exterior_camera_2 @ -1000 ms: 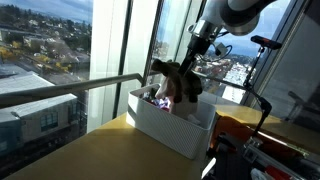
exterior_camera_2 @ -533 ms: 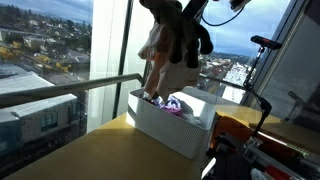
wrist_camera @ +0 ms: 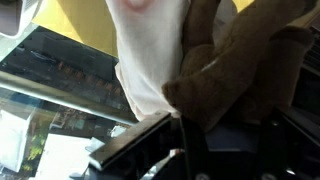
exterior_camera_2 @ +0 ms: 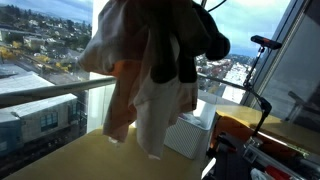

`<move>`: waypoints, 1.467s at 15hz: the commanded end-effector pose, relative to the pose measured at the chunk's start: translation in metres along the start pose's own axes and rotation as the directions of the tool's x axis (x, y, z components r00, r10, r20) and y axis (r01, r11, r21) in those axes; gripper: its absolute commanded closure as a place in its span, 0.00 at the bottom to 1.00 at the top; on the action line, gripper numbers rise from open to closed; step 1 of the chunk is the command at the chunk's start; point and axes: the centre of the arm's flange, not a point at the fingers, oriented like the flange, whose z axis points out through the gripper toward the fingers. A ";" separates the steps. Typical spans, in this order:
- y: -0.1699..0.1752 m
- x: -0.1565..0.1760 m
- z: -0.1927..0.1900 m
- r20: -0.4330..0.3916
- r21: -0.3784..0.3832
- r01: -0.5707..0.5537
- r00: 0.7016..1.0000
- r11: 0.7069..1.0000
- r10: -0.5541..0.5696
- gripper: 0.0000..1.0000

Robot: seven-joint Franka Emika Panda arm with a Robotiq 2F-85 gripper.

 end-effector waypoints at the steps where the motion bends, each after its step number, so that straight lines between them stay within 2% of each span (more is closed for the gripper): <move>1: 0.013 0.000 0.076 0.057 0.012 -0.007 0.998 1.000 0.007 1.00; 8: 0.043 -0.042 0.237 0.205 0.016 -0.054 0.977 0.998 0.050 1.00; 13: 0.064 -0.079 0.310 0.300 -0.010 -0.088 0.950 0.996 0.087 1.00; 14: 0.069 -0.083 0.315 0.313 -0.015 -0.095 0.945 0.995 0.095 1.00; 15: 0.073 -0.086 0.317 0.320 -0.020 -0.102 0.942 0.995 0.103 0.75; 16: 0.078 -0.086 0.311 0.322 -0.027 -0.110 0.940 0.994 0.112 0.74; 17: 0.082 -0.085 0.302 0.315 -0.035 -0.114 0.942 0.993 0.119 0.67; 19: 0.087 -0.076 0.265 0.282 -0.046 -0.117 0.951 0.992 0.125 0.54; 22: 0.094 -0.056 0.195 0.191 -0.077 -0.117 0.973 0.990 0.129 0.31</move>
